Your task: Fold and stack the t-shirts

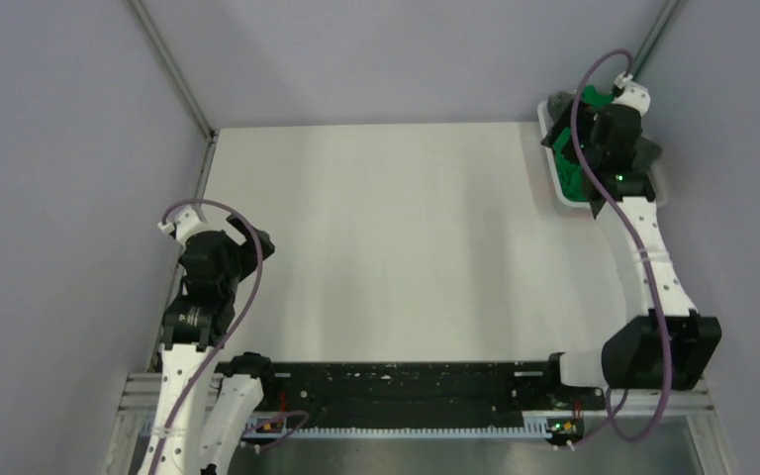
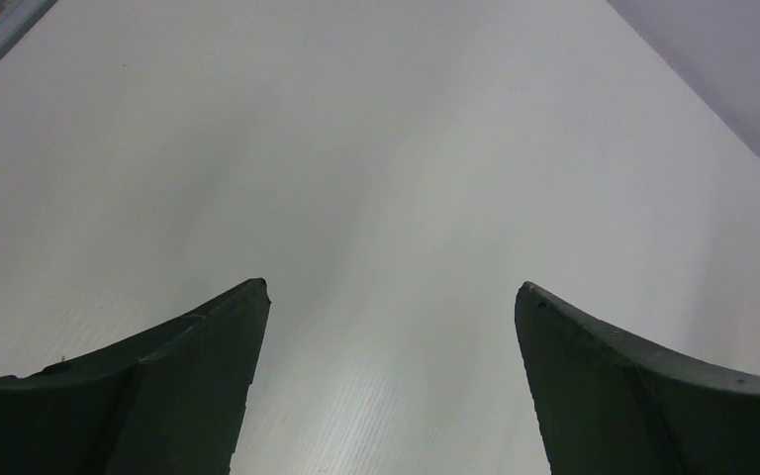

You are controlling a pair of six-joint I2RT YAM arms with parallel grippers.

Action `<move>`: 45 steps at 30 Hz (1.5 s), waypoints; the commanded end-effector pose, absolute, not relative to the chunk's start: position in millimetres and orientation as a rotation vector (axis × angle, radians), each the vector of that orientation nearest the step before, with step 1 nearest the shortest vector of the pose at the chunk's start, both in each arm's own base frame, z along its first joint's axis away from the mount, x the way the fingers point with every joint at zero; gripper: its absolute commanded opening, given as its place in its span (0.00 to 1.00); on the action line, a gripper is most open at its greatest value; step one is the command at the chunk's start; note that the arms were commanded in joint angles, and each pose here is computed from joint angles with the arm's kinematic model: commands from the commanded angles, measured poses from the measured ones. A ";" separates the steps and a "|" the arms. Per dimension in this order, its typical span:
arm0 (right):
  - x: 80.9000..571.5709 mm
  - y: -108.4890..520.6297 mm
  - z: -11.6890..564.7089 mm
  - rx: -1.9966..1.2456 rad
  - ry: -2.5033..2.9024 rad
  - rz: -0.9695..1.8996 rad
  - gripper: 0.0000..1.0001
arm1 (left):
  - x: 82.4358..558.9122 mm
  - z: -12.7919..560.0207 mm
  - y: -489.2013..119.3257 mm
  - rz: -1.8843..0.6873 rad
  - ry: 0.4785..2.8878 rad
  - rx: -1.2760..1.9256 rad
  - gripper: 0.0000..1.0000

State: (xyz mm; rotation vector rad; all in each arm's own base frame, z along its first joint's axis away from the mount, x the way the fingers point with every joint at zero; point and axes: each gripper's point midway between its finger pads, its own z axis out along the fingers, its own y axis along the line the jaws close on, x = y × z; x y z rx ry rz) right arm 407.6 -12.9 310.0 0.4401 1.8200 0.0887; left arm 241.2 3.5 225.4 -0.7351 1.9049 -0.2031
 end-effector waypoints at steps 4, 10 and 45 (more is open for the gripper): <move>472.1 -111.4 254.3 0.645 1.989 -0.195 0.99 | 244.8 235.5 10.5 -0.174 1.857 -0.729 0.99; 519.6 -144.8 199.5 0.694 2.082 -0.186 0.74 | 247.4 234.0 8.6 -0.183 1.861 -0.720 0.99; 353.5 171.2 578.0 -0.317 1.346 0.910 0.00 | 222.3 244.5 -6.1 -0.298 1.839 -0.689 0.99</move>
